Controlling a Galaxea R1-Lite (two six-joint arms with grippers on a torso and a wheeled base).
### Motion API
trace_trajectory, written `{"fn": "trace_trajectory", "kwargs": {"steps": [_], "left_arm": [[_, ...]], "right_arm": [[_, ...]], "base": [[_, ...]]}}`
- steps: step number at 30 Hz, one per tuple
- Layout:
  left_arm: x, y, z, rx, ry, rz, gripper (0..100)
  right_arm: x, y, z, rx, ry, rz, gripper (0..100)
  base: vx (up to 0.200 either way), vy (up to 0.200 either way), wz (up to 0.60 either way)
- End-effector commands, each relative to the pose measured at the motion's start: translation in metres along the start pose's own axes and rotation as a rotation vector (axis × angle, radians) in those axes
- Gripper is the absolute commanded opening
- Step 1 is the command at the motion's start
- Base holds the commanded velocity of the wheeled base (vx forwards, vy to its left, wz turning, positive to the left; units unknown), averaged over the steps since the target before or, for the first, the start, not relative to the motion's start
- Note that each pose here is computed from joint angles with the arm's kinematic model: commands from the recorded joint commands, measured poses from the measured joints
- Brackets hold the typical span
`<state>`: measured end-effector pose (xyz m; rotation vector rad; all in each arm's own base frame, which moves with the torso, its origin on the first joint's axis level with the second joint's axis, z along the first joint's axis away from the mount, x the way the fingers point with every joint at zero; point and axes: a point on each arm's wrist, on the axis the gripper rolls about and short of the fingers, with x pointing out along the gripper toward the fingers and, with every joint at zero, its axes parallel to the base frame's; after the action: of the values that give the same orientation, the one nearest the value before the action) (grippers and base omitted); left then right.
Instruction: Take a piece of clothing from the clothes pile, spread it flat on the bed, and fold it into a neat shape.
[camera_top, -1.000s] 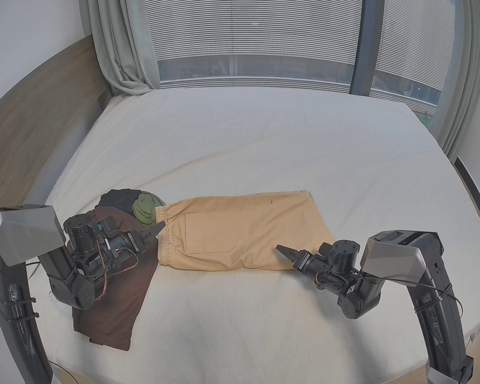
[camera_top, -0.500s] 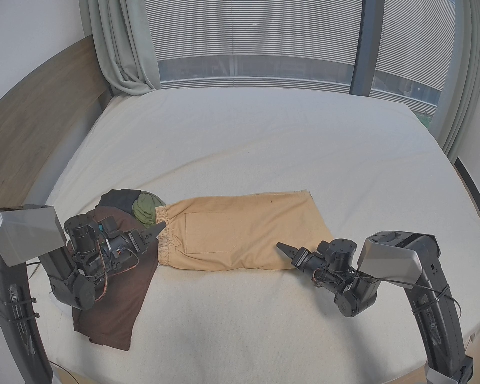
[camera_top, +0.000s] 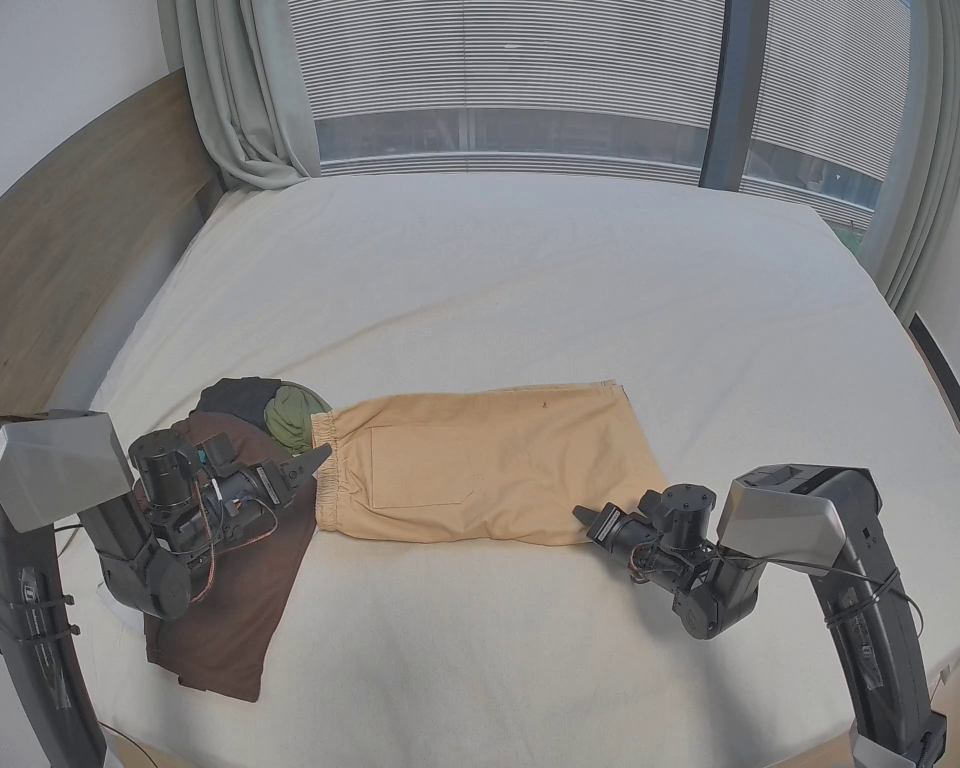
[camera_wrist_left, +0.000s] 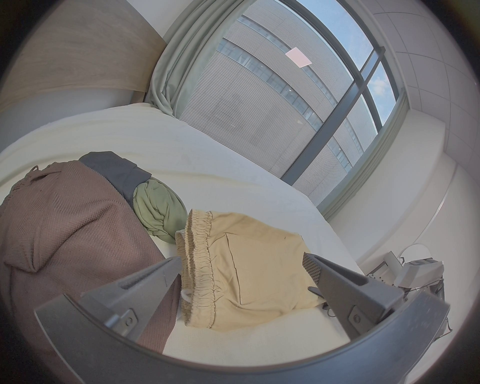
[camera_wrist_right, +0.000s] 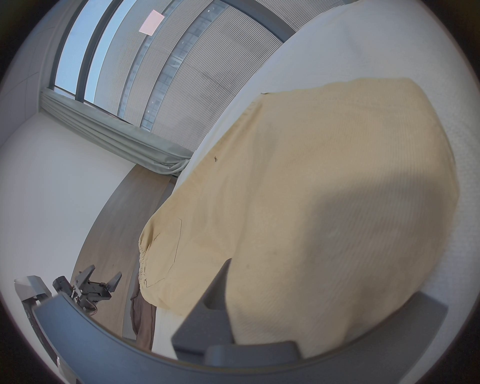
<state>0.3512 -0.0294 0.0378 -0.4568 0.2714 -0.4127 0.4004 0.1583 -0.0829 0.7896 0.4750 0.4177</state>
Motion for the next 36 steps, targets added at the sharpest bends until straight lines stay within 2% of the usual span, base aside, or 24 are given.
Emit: {"fn": "trace_trajectory", "kwargs": {"steps": [1,16,24,30,36], "left_arm": [[0.0,0.001,0.0,-0.003,-0.001,0.003,100],[0.001,0.002,0.0,-0.015,0.002,0.004,100],[0.001,0.002,-0.003,-0.024,0.025,0.002,100],[0.001,0.002,-0.003,-0.025,0.029,-0.003,100],[0.002,0.0,-0.005,-0.042,0.036,-0.013,100]], "right_arm": [[-0.014,0.014,0.012,-0.008,-0.005,-0.001,0],[-0.078,0.021,0.003,-0.092,0.116,-0.122,0],[-0.103,0.018,-0.002,-0.121,0.181,-0.19,0],[-0.124,0.007,-0.008,-0.147,0.233,-0.256,0],[-0.13,0.005,-0.011,-0.155,0.253,-0.273,0]], "base": [[0.0,0.0,0.0],[0.0,0.0,0.0],[0.0,0.0,0.0],[0.0,0.0,0.0],[0.0,0.0,0.0]]}}
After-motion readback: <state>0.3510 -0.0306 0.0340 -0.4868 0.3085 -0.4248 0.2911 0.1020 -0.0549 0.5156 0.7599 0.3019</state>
